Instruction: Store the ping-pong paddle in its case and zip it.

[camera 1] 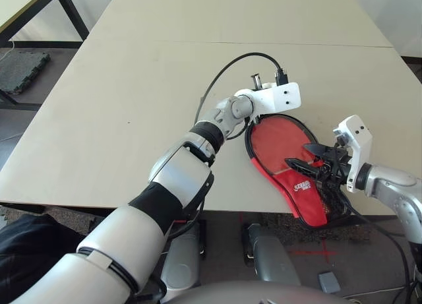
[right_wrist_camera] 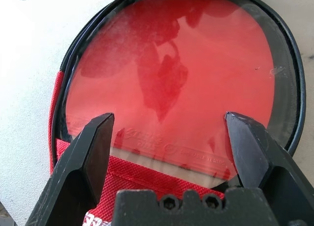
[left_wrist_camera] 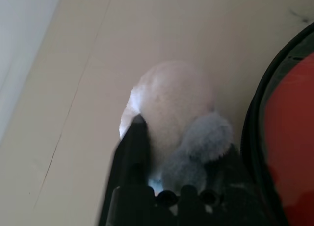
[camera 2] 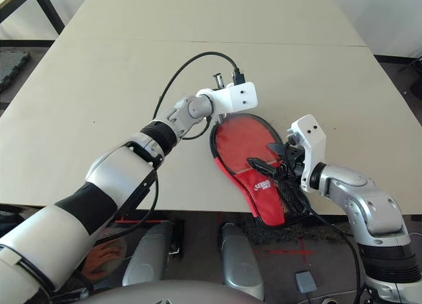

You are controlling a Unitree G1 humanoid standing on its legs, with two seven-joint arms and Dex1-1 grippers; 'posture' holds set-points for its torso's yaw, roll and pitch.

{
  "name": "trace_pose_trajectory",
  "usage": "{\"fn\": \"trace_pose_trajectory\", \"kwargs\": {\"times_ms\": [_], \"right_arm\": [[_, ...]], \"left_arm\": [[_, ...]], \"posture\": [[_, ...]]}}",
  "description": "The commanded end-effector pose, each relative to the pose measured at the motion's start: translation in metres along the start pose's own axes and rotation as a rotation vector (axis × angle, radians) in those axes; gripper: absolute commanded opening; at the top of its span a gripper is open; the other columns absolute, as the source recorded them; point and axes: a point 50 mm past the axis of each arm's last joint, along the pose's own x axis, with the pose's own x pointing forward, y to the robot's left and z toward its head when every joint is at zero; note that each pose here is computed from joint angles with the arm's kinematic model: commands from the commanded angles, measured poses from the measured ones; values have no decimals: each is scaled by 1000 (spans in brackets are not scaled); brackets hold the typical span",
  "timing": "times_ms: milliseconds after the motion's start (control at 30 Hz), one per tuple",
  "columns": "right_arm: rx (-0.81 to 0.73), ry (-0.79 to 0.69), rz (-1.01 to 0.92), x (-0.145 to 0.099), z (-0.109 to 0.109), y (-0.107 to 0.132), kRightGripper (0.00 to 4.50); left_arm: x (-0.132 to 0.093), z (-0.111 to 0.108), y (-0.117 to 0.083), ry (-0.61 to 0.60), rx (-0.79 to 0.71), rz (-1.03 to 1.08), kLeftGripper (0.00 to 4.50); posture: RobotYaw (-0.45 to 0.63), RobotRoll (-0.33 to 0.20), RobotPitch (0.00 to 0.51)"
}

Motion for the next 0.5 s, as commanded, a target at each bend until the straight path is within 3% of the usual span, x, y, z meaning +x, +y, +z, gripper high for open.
{"fn": "trace_pose_trajectory", "kwargs": {"times_ms": [33, 133, 167, 500], "right_arm": [[133, 160, -11, 2, -36, -1, 4500], [131, 157, -5, 6, -35, -2, 4500], [129, 156, -2, 7, -35, -2, 4500], [116, 148, 12, 15, -29, -6, 4500]], "left_arm": [[0, 3, 2, -28, -59, -19, 3141], [-1, 5, 4, -46, -82, -34, 4327], [-1, 5, 4, -53, -99, -36, 4462], [-5, 14, 20, -164, -278, -48, 4462]], "posture": [[-151, 0, 203], [-138, 0, 202], [-135, 0, 202], [-88, 0, 191]]}}
